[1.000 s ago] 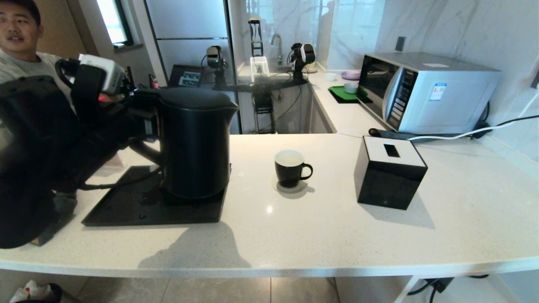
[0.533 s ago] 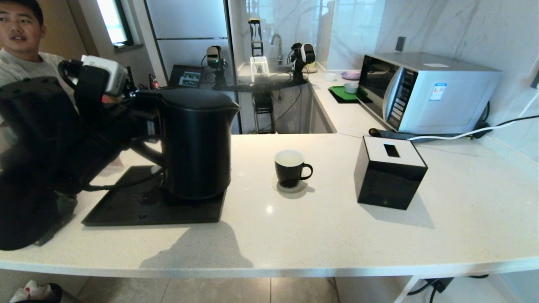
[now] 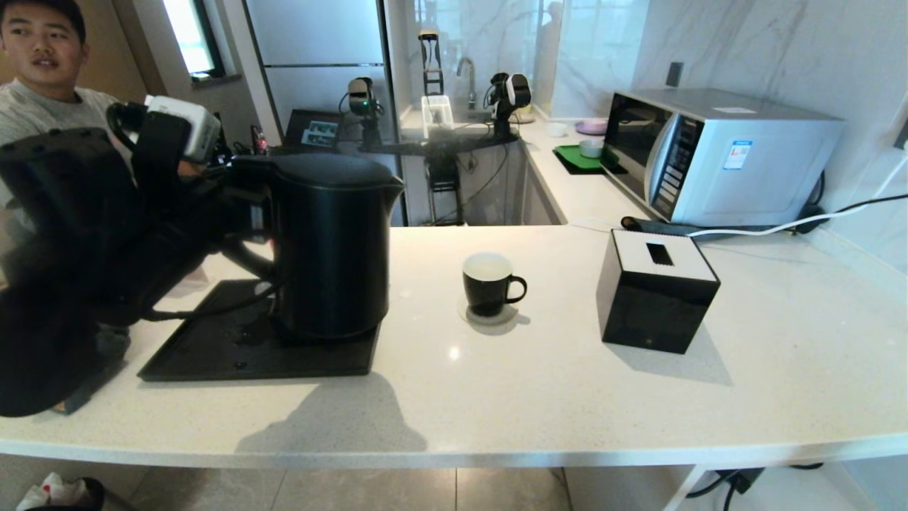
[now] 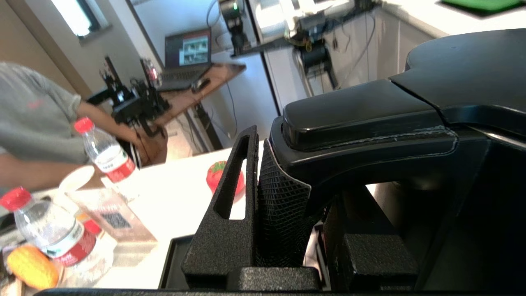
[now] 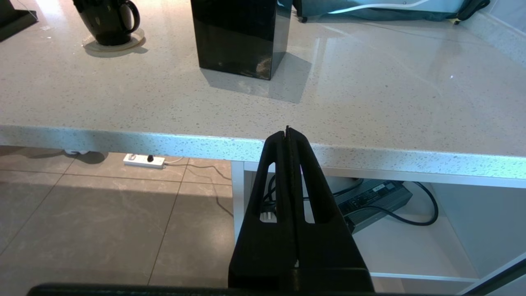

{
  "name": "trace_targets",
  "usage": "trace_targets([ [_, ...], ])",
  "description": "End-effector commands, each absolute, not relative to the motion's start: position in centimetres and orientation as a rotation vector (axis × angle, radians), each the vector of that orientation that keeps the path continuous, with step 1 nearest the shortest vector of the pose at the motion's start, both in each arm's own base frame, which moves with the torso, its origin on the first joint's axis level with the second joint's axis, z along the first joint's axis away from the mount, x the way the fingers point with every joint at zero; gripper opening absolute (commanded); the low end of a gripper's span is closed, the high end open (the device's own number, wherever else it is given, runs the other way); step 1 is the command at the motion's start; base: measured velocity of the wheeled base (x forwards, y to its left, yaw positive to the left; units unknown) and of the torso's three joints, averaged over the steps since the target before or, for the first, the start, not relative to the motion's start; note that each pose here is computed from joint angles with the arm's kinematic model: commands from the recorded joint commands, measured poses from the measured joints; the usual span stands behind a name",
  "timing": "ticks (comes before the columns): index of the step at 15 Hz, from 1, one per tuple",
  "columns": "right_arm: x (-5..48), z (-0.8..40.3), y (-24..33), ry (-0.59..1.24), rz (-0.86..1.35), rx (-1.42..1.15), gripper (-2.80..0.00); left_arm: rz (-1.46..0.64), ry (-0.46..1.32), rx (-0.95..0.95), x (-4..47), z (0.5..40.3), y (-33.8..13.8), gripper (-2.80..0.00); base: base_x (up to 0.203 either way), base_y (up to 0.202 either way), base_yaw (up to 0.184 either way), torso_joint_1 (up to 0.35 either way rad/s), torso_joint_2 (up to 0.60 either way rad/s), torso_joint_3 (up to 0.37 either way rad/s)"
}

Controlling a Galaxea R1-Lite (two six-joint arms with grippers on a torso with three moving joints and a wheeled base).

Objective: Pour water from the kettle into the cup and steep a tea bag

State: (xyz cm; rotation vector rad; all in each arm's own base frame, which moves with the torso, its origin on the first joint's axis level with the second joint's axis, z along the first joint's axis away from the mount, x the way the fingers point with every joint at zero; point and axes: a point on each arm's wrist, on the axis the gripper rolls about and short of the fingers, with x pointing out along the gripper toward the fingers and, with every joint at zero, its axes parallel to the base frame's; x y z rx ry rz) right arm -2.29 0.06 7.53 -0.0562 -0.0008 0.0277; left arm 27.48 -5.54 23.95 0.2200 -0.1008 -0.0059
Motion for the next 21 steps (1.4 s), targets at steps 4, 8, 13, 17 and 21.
trace_targets([
  [4,-2.3,7.5,0.1,0.001,0.028,-0.057,-2.8,-0.009,-0.075,0.227,27.5,23.6,-6.6,-2.8,0.0,0.0,0.0,0.0,0.0,0.0],
  [8,-2.3,7.5,0.1,0.001,0.028,-0.057,-2.8,-0.006,-0.057,0.241,28.1,23.1,-7.5,-2.8,0.0,0.0,0.0,0.0,0.0,0.0],
  [13,-2.3,7.5,0.1,0.001,0.028,-0.057,-2.8,-0.002,-0.047,0.285,29.0,22.8,-8.1,-2.8,0.0,0.0,0.0,0.0,0.0,0.0],
  [17,-2.3,7.5,0.1,0.001,0.029,-0.057,-2.8,-0.014,-0.058,0.303,30.2,23.0,-9.0,-2.8,0.0,0.0,0.0,0.0,0.0,0.0],
  [21,-2.3,7.5,0.1,0.001,0.028,-0.057,-2.8,-0.026,-0.035,0.322,30.9,22.7,-10.0,-2.8,0.0,0.0,0.0,0.0,0.0,0.0],
])
